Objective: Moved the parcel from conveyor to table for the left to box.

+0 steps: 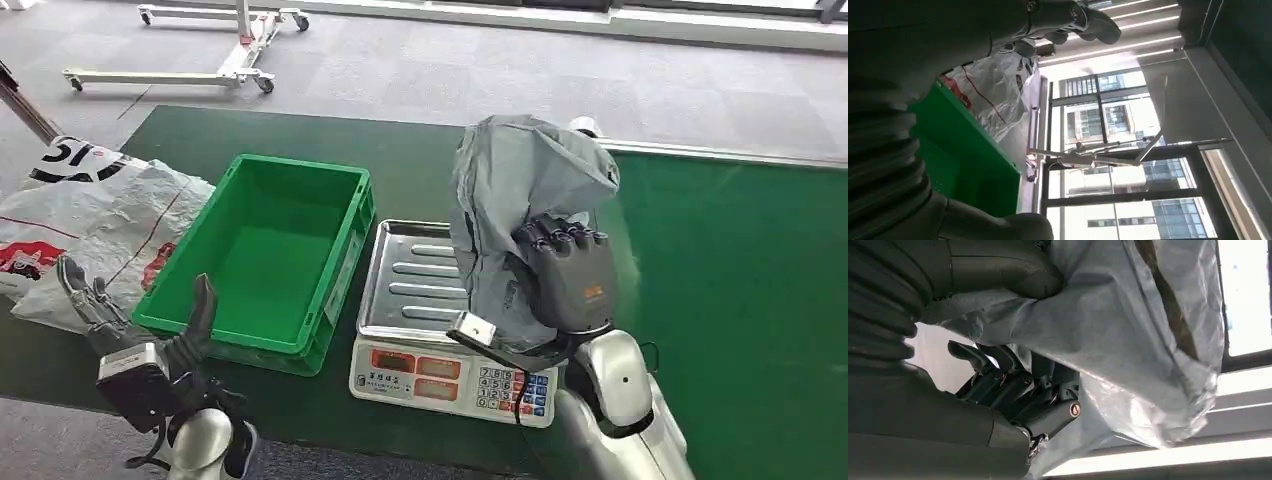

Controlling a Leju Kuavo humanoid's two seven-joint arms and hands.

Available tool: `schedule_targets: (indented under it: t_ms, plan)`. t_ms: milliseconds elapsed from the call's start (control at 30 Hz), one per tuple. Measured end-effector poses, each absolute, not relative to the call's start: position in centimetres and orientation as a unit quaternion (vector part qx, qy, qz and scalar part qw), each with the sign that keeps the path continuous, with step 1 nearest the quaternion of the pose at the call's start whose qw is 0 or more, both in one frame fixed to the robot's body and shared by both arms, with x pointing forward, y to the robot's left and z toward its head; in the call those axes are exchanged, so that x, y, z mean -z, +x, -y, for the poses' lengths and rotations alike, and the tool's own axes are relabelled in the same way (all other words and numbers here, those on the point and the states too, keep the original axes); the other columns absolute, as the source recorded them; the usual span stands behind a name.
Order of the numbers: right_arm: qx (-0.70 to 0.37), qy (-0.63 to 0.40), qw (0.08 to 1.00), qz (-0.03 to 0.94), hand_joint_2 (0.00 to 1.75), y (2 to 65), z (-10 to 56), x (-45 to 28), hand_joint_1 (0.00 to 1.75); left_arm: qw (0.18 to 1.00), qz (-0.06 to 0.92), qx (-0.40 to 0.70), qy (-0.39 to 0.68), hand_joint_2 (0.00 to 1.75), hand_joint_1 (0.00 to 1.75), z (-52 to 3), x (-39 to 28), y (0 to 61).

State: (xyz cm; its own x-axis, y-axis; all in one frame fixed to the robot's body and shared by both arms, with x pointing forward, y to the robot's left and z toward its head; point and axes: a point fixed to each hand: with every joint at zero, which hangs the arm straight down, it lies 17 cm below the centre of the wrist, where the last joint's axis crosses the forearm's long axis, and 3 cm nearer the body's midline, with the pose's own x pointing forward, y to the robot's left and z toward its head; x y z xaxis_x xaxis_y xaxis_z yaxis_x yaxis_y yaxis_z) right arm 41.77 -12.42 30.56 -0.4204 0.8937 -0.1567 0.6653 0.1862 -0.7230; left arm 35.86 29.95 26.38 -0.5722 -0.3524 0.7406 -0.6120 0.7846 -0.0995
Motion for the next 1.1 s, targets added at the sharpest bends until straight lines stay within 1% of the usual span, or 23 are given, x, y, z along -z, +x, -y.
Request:
schedule_targets:
  t_ms: [267, 367, 433, 500, 533, 567, 667, 700, 1100]
  plan:
    - [-0.349, -0.503, 0.156, 0.775, 1.75, 41.9, 11.7, -31.9, 1.75, 0.371, 0.869, -0.167, 0.281, 1.75, 0.0, -29.6, -26.3, 36.0]
    - [-0.345, -0.485, 0.178, 0.784, 1.75, 42.6, 11.7, -31.8, 1.75, 0.372, 0.869, -0.166, 0.281, 1.75, 0.0, -29.5, -26.2, 36.0]
    - [-0.356, -0.441, 0.207, 0.797, 1.75, 43.7, 11.2, -30.9, 1.75, 0.372, 0.869, -0.164, 0.281, 1.75, 0.0, -29.4, -26.2, 36.2]
    - [-0.372, -0.366, 0.236, 0.82, 1.75, 44.5, 10.1, -29.6, 1.75, 0.37, 0.871, -0.159, 0.282, 1.75, 0.0, -29.1, -26.3, 36.5]
    - [-0.375, -0.353, 0.242, 0.823, 1.75, 44.7, 9.8, -29.0, 0.17, 0.369, 0.871, -0.158, 0.282, 1.75, 0.0, -29.0, -26.4, 36.6]
    - [-0.378, -0.352, 0.246, 0.82, 1.75, 45.0, 9.6, -28.6, 0.0, 0.369, 0.872, -0.157, 0.282, 1.75, 0.0, -29.0, -26.4, 36.6]
    - [-0.38, -0.363, 0.251, 0.813, 1.75, 45.7, 9.7, -27.8, 0.0, 0.371, 0.871, -0.155, 0.282, 1.75, 0.0, -28.9, -26.3, 36.7]
    - [-0.376, -0.37, 0.253, 0.811, 0.0, 45.9, 9.9, -27.6, 0.0, 0.371, 0.871, -0.154, 0.282, 1.75, 0.0, -28.9, -26.2, 36.7]
    - [-0.365, -0.357, 0.289, 0.81, 0.0, 46.2, 10.8, -25.6, 0.0, 0.372, 0.875, -0.149, 0.273, 1.75, 0.0, -28.1, -26.3, 37.4]
